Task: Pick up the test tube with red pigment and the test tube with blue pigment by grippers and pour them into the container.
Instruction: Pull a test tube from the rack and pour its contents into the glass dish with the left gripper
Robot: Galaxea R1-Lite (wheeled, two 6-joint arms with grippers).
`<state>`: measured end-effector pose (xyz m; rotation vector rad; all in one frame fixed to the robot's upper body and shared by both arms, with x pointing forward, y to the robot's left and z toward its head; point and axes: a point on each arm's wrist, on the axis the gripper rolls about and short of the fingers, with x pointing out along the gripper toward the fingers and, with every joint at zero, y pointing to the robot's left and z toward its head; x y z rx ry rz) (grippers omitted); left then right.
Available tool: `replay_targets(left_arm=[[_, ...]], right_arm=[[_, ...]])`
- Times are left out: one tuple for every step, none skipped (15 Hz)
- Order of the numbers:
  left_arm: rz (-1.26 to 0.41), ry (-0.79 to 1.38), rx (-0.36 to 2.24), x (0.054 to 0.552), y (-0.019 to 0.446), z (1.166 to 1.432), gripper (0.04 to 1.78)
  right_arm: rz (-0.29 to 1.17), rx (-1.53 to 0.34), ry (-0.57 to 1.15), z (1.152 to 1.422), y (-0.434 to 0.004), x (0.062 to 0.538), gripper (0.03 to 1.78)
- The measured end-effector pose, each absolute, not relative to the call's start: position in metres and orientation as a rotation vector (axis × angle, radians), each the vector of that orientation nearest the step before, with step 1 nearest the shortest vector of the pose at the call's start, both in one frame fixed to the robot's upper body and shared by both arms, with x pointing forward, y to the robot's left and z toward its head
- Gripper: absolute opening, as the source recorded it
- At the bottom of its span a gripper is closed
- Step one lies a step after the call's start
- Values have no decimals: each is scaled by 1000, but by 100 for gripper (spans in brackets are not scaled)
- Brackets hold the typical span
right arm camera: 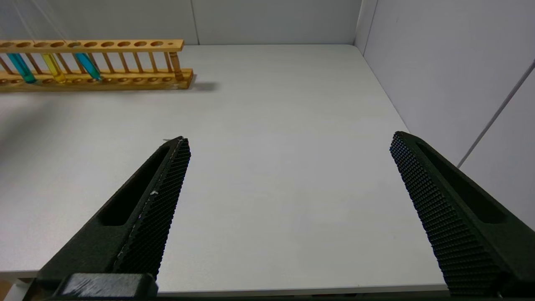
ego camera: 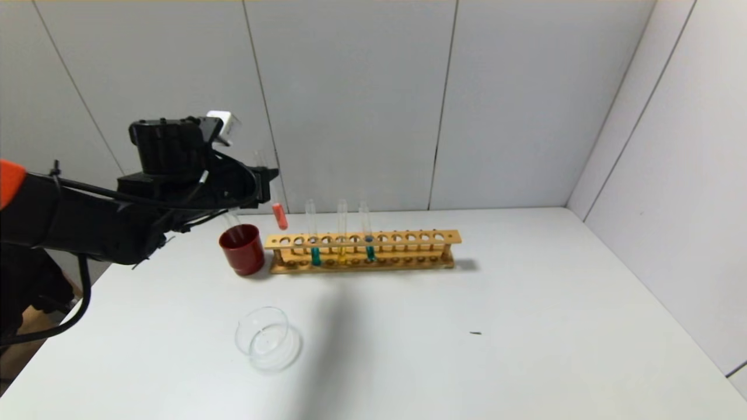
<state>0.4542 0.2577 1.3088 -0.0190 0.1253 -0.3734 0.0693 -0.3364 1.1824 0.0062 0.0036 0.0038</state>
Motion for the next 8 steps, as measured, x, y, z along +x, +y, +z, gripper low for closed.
replay_targets(left_arm=[[-373,101,-16,446,260,1326,33],[-373,85,-11,437,261,1341,33],[-373,68,-4,427,263,1354,33],[-369,56,6,415,266,1367,33],[-360,48,18,403,268,1373,33],[-346,50,39,390,271,1374,33],[-328,60,72,378,275,1371,33],[-314,75,119,366,280,1365,33]], right_arm=[[4,6,4,1182,-336,69,175],[4,6,4,1182,-336,69,175],[4,6,4,1182,-336,69,175],[4,6,4,1182,-336,69,175],[4,6,4,1182,-336,69,175],[4,6,3,1182,-336,69,175],[4,6,3,1182,-336,69,175],[4,6,3,1182,-336,69,175]])
